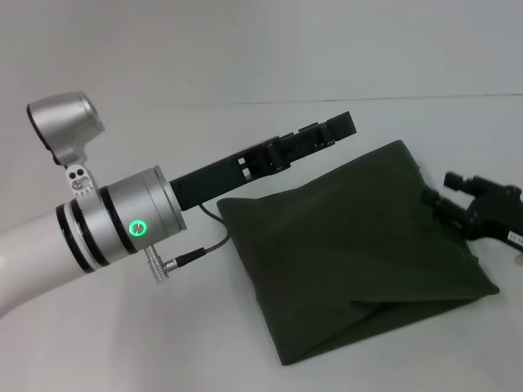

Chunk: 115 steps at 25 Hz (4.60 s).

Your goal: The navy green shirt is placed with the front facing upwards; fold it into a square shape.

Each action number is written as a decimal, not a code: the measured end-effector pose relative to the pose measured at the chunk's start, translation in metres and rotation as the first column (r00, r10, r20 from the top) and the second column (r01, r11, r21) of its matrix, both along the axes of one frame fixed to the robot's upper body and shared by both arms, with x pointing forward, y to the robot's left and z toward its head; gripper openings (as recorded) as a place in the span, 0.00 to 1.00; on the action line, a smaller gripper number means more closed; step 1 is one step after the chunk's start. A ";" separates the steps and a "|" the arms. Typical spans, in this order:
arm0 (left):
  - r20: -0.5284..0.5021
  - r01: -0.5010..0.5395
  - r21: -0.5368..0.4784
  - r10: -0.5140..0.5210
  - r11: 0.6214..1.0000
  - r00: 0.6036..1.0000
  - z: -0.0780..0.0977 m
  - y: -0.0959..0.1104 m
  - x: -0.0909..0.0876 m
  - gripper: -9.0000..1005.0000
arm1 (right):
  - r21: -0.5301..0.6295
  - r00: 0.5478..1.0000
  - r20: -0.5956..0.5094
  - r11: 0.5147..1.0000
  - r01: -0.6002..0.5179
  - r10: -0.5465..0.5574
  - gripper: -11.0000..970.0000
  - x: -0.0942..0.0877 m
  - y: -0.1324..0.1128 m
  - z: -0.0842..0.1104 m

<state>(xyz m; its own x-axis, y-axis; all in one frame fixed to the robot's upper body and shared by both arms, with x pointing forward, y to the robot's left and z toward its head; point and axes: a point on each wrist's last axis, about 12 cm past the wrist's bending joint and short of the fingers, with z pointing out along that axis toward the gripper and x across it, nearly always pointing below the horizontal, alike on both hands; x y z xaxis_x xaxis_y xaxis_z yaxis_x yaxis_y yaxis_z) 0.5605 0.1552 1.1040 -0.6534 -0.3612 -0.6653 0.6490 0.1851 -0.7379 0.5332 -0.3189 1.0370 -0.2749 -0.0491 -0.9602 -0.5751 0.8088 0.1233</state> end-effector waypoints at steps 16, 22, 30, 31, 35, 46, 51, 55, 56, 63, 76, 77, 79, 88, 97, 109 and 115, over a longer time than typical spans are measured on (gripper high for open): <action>0.004 0.000 0.001 0.000 1.000 1.000 0.000 0.000 0.000 0.96 | -0.104 0.997 -0.073 0.994 -0.035 0.027 0.55 0.042 0.043 -0.005; 0.006 -0.003 0.002 0.003 1.000 1.000 0.000 0.001 0.000 0.96 | -0.154 0.993 -0.105 0.988 0.034 -0.050 0.55 0.049 0.038 -0.010; 0.015 -0.013 0.001 0.013 1.000 1.000 0.000 0.002 0.001 0.96 | -0.193 0.987 -0.134 0.979 0.059 -0.086 0.55 0.058 0.047 -0.015; 0.015 -0.014 0.001 0.014 1.000 1.000 0.000 0.002 0.001 0.96 | -0.187 0.987 -0.133 0.980 0.061 -0.086 0.55 0.058 0.047 -0.014; 0.017 -0.018 0.005 0.018 1.000 1.000 0.000 0.004 0.001 0.96 | -0.064 0.996 -0.071 0.997 0.053 -0.058 0.55 0.050 0.038 -0.002; 0.015 -0.034 0.003 0.034 0.999 0.999 -0.003 0.014 -0.002 0.96 | 0.077 0.996 0.047 0.994 -0.081 0.078 0.56 -0.023 -0.019 0.019; 0.016 -0.037 0.000 0.037 0.999 0.999 -0.003 0.015 -0.002 0.96 | 0.042 0.993 -0.010 0.992 -0.117 0.118 0.56 -0.056 -0.031 0.005; 0.019 -0.033 0.001 0.033 0.999 0.999 -0.002 0.014 -0.001 0.96 | 0.019 0.989 -0.045 0.990 -0.141 0.142 0.56 -0.063 -0.023 -0.006; 0.020 -0.031 0.001 0.031 1.000 0.999 -0.002 0.014 -0.001 0.96 | 0.011 0.988 -0.053 0.990 -0.144 0.144 0.56 -0.063 -0.021 -0.009; 0.022 -0.025 -0.004 0.026 1.000 0.999 -0.001 0.014 -0.002 0.96 | -0.049 0.985 -0.114 0.989 -0.137 0.130 0.56 -0.058 -0.007 -0.027; 0.020 -0.027 -0.006 0.027 1.000 0.999 -0.002 0.015 -0.003 0.96 | -0.011 0.992 -0.034 0.993 -0.118 0.118 0.62 -0.056 -0.010 -0.018; 0.019 -0.027 -0.006 0.028 1.000 0.999 -0.002 0.015 -0.003 0.96 | 0.045 0.990 0.026 0.989 -0.142 0.141 0.63 -0.058 -0.009 -0.008; 0.016 -0.031 0.002 0.031 1.000 0.999 -0.004 0.017 -0.004 0.96 | 0.097 0.983 0.094 0.982 -0.164 0.155 0.64 -0.061 -0.013 0.004; -0.226 0.038 0.206 0.009 0.978 0.974 -0.031 0.038 -0.009 0.96 | 0.175 0.966 0.235 0.973 -0.148 0.105 0.68 -0.072 -0.038 0.029; -0.474 0.243 0.368 -0.043 0.898 0.879 -0.021 0.041 -0.013 0.96 | 0.165 0.968 0.236 0.979 -0.119 0.078 0.77 -0.068 -0.040 0.028; -0.543 0.263 0.419 0.008 0.869 0.840 -0.022 0.029 0.000 0.96 | 0.159 0.965 0.247 0.979 -0.126 0.084 0.76 -0.064 -0.038 0.030; -0.578 0.239 0.415 0.052 0.878 0.814 -0.029 0.030 0.003 0.96 | 0.155 0.965 0.251 0.980 -0.122 0.080 0.77 -0.062 -0.040 0.032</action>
